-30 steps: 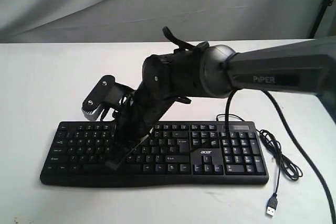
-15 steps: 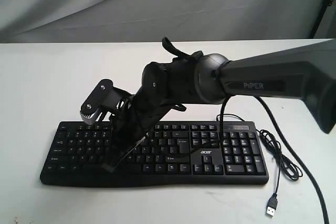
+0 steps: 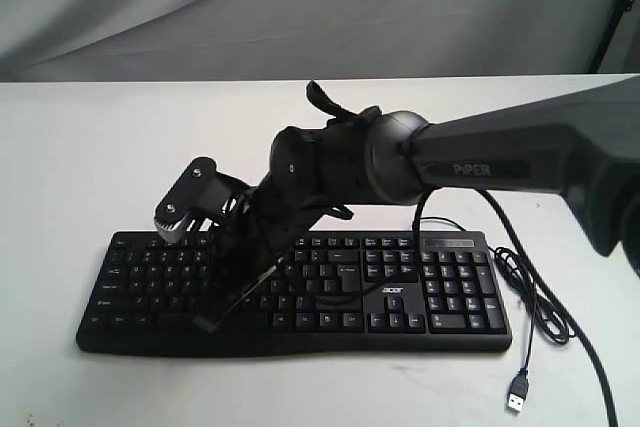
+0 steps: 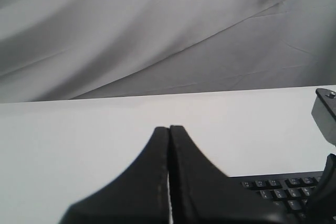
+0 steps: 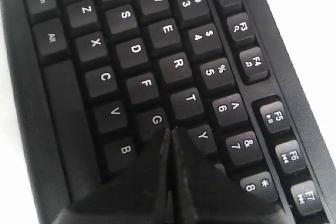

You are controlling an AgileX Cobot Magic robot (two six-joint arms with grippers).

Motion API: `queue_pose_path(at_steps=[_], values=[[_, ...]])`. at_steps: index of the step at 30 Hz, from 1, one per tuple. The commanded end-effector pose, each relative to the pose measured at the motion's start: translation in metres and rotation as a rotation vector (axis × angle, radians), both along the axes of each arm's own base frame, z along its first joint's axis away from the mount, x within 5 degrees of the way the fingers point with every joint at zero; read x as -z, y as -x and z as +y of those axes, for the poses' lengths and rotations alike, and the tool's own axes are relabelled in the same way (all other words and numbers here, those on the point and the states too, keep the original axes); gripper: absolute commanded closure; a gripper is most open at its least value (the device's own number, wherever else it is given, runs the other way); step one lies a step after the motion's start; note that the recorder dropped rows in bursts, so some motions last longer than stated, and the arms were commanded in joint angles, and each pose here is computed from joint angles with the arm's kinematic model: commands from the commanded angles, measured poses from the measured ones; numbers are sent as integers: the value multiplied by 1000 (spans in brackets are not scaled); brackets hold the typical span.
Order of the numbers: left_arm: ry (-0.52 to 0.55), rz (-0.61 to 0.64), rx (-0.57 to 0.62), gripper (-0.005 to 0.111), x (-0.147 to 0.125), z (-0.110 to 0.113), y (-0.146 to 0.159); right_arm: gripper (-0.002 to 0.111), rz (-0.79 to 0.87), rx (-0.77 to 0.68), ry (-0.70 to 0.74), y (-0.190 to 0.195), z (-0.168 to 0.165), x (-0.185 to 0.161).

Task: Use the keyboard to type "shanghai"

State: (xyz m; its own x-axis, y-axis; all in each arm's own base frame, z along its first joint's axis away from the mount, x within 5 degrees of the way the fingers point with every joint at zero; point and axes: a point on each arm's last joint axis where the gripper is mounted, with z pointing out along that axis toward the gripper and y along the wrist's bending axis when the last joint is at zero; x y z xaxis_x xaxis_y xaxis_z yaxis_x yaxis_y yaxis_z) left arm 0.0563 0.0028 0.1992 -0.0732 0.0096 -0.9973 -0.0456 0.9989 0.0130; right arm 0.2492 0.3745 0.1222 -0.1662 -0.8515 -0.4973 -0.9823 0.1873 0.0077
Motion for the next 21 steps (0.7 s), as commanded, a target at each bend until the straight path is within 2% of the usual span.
queue_pose_path(at_steps=[1,4,7,13,21], values=[[2,-7,6,107,0,0,0,108,-10,-3,-8,0,0,-3],[2,-7,6,107,0,0,0,108,-34,-19,-42,-1,6,-21],[2,-7,6,107,0,0,0,108,-78,-81,-94,2,37,-39],[2,-7,6,107,0,0,0,108,-13,-175,-73,7,84,-22],[2,-7,6,107,0,0,0,108,-7,-183,-36,3,89,-13]])
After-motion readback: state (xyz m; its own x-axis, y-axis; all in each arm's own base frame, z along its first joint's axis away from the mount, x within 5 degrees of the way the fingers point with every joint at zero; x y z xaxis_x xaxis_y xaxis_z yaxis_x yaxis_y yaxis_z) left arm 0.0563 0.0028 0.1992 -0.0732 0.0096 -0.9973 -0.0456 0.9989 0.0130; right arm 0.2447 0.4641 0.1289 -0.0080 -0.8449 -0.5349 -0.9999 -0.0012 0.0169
